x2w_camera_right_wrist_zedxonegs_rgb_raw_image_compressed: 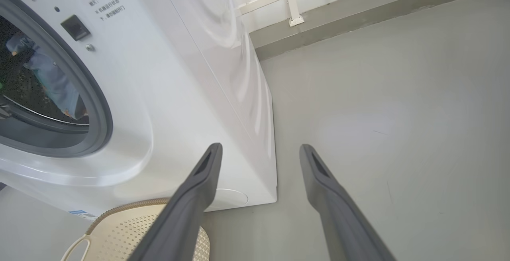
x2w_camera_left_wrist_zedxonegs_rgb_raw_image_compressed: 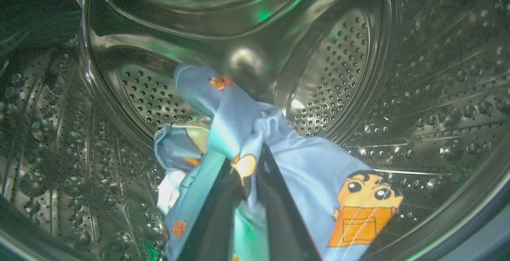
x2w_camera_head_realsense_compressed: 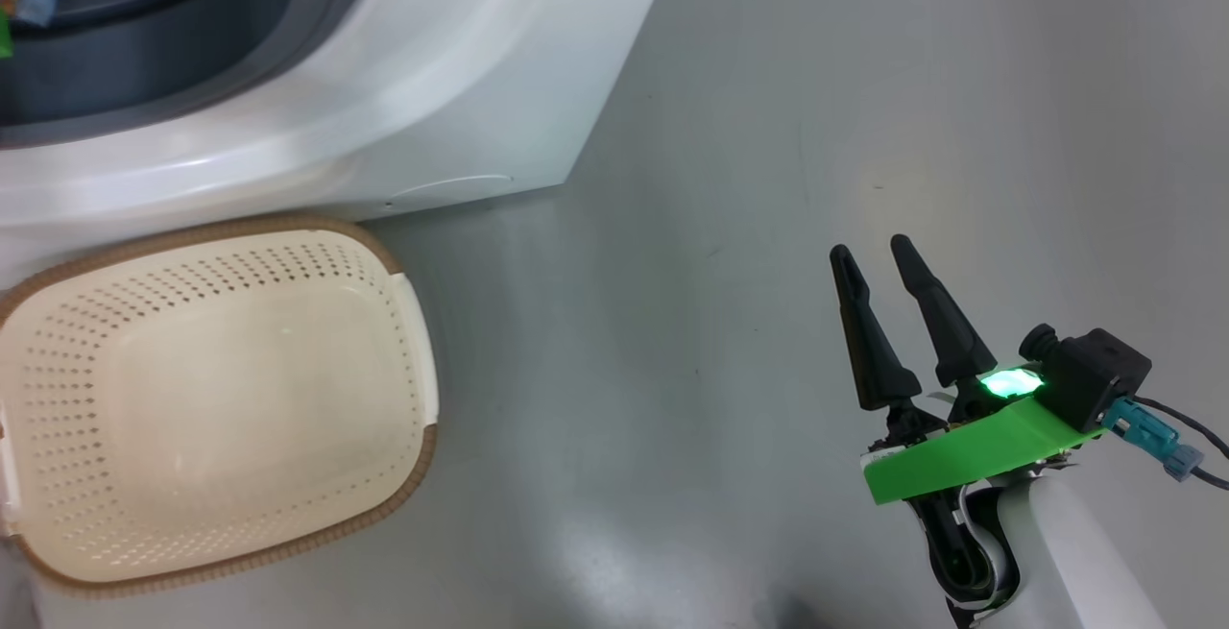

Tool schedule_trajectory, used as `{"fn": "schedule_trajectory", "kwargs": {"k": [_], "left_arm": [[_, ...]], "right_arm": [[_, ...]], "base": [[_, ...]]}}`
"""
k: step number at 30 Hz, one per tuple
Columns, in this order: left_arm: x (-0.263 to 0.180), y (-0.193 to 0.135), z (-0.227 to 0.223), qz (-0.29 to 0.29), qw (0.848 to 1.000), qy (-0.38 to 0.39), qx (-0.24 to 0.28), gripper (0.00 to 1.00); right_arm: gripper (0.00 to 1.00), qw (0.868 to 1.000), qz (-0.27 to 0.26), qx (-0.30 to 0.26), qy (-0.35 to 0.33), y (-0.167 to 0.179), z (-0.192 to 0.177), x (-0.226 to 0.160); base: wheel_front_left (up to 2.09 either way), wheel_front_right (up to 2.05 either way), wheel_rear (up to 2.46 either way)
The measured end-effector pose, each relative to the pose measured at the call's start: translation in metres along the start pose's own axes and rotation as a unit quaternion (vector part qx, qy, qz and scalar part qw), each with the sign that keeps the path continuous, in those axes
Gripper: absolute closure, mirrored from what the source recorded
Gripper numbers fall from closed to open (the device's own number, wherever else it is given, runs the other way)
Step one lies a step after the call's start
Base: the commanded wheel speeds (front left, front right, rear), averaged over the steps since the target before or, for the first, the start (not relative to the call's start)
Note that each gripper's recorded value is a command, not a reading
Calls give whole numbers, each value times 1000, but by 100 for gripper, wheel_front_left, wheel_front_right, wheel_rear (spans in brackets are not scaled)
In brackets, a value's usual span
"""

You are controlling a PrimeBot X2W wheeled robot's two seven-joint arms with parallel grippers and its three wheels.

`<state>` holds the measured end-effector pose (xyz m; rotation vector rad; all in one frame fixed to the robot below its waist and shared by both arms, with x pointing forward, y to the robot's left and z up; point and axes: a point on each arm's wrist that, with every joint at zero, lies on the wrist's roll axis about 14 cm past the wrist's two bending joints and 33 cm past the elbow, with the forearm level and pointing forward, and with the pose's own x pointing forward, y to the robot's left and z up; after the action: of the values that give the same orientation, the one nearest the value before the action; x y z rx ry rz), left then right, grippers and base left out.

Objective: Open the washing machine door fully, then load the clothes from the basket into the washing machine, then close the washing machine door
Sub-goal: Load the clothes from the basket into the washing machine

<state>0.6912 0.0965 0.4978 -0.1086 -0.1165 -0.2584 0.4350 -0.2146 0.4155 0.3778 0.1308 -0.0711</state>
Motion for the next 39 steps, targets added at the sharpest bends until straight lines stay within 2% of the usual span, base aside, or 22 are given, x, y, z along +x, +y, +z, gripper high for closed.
{"fn": "schedule_trajectory", "kwargs": {"k": [1, 2, 16, 27, 39], "left_arm": [[1, -1, -3, -2, 1000, 3, 4, 10], [1, -2, -9, -2, 1000, 8, 5, 0], [-12, 4, -30, 12, 999, 36, -3, 0], [-62, -6, -37, 17, 998, 56, -16, 0], [-148, -4, -32, 39, 996, 83, -11, 0]], "right_arm": [[0, 1000, -2, -1, 0, -1, 0, 0], [0, 1000, -3, -2, -1, -2, 1, 0], [0, 1000, -1, -1, 1, -1, -1, 3], [0, 1000, 22, -11, -16, 7, 15, 6], [0, 998, 47, -24, -26, 16, 30, -13]], "base": [[0, 0, 0], [0, 0, 0], [0, 0, 0], [0, 0, 0], [0, 0, 0]]}}
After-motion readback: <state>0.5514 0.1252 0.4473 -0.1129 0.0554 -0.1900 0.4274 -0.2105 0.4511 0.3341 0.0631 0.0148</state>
